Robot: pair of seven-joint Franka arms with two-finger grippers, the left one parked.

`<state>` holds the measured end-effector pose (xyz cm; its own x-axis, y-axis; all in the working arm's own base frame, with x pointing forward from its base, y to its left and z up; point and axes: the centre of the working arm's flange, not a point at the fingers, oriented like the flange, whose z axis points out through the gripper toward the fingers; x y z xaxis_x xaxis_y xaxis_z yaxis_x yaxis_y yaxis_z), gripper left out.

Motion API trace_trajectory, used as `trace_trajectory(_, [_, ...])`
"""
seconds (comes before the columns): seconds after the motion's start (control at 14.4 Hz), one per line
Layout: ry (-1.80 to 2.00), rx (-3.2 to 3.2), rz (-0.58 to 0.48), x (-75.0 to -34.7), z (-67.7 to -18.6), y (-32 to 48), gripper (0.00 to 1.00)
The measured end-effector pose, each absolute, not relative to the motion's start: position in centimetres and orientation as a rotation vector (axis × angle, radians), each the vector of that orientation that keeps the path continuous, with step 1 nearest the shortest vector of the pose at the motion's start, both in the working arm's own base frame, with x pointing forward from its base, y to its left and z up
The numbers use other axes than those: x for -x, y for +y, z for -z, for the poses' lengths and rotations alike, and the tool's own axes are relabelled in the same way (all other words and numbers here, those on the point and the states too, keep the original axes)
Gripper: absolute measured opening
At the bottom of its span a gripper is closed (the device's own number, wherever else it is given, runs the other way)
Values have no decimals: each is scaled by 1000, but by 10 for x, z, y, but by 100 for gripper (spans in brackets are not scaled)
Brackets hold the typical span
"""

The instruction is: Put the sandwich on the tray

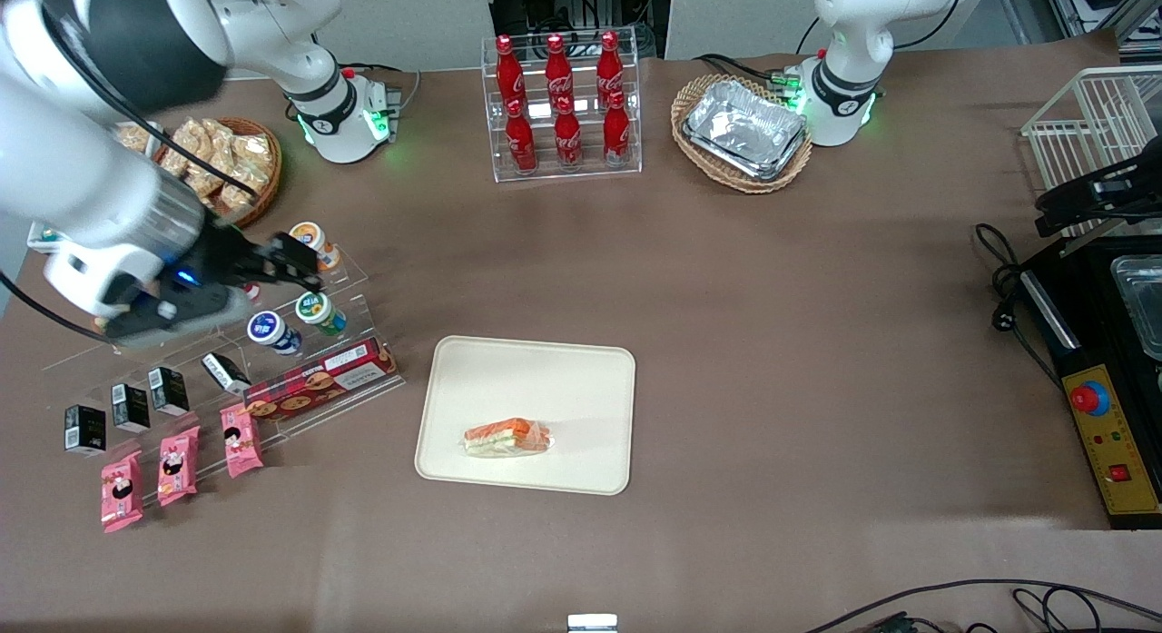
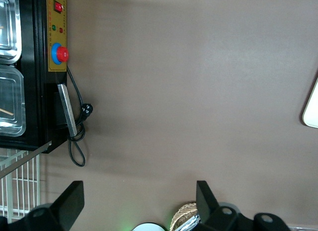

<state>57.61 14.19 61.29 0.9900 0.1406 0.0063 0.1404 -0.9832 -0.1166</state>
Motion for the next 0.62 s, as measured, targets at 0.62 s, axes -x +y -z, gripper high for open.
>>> trace_trajectory(0.62, [320, 3068, -52, -543, -659, 38, 100])
